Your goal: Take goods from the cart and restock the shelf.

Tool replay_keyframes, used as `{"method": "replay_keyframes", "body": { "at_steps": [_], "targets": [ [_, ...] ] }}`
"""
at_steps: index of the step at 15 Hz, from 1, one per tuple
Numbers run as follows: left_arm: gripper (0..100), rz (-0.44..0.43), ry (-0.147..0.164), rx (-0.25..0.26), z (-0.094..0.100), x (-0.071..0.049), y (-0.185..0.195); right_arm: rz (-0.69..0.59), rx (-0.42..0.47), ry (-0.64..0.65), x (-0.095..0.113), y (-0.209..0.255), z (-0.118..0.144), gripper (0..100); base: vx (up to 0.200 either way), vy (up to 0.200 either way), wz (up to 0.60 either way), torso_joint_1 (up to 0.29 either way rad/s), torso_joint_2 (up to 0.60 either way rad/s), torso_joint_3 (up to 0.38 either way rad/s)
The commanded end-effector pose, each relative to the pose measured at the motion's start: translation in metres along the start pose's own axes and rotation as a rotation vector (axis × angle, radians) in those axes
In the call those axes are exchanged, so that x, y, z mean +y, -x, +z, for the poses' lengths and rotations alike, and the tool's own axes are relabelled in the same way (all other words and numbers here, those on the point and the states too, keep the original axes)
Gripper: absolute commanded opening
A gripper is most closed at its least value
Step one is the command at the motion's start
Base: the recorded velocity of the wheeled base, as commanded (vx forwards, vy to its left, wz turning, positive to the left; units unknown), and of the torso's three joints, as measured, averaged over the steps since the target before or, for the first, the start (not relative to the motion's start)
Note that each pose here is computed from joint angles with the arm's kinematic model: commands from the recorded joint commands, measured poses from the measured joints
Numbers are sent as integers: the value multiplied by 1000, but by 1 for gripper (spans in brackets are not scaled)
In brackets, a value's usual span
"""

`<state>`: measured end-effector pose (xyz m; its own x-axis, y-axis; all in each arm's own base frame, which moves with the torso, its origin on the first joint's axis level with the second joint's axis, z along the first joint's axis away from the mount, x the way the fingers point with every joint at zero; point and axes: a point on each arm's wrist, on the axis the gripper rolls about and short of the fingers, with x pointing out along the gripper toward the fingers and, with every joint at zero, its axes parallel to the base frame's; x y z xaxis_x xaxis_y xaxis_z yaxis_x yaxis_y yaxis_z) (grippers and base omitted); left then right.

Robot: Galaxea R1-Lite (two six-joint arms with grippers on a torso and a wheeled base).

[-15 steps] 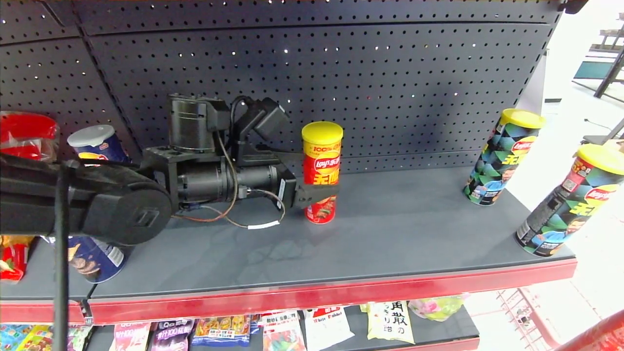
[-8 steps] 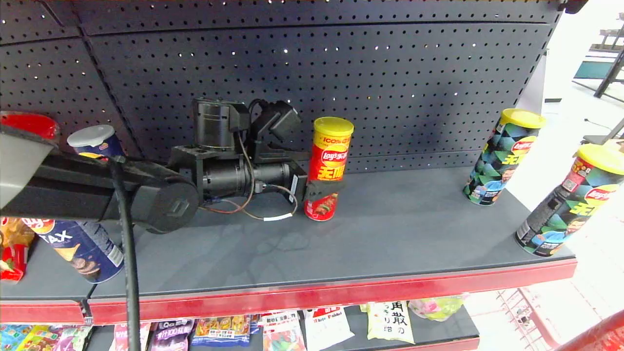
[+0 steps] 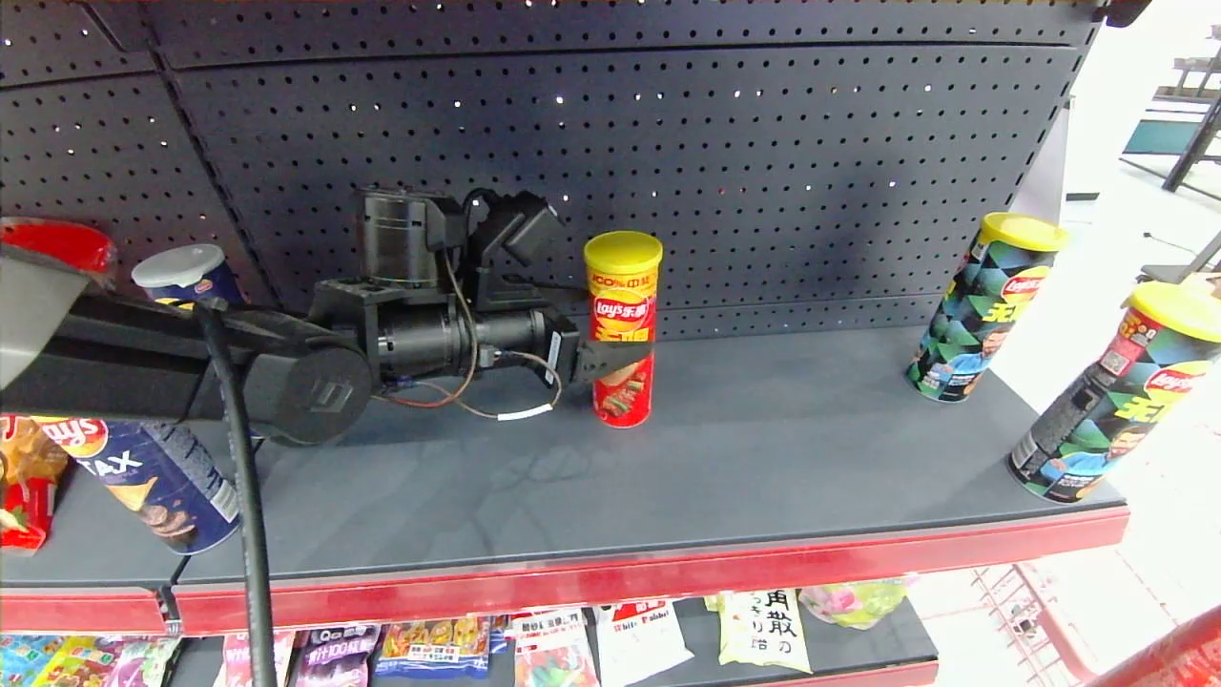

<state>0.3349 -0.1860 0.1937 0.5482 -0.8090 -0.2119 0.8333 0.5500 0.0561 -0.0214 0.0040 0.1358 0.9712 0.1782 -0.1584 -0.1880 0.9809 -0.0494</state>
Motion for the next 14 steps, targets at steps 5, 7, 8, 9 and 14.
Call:
{"method": "replay_keyframes", "body": {
  "at_steps": [5,7,8,9,14],
  "targets": [
    [100,-10,-22,-9,-5,25,13,1,7,-1,0,-1,0,0,0,0,0,0,0,0],
    [100,-58,-17,-12,-9,28,8,1,5,0,0,-1,1,0,0,0,0,0,0,0],
    [100,-73,-17,-17,-10,31,6,-1,7,-1,0,-1,1,0,0,0,0,0,0,0],
    [100,-81,-16,-19,-12,35,1,-1,7,1,0,-1,1,0,0,0,0,0,0,0],
    [100,-94,-37,-55,-10,53,-18,-2,10,0,-1,-1,3,0,0,0,0,0,0,0]
  ]
}}
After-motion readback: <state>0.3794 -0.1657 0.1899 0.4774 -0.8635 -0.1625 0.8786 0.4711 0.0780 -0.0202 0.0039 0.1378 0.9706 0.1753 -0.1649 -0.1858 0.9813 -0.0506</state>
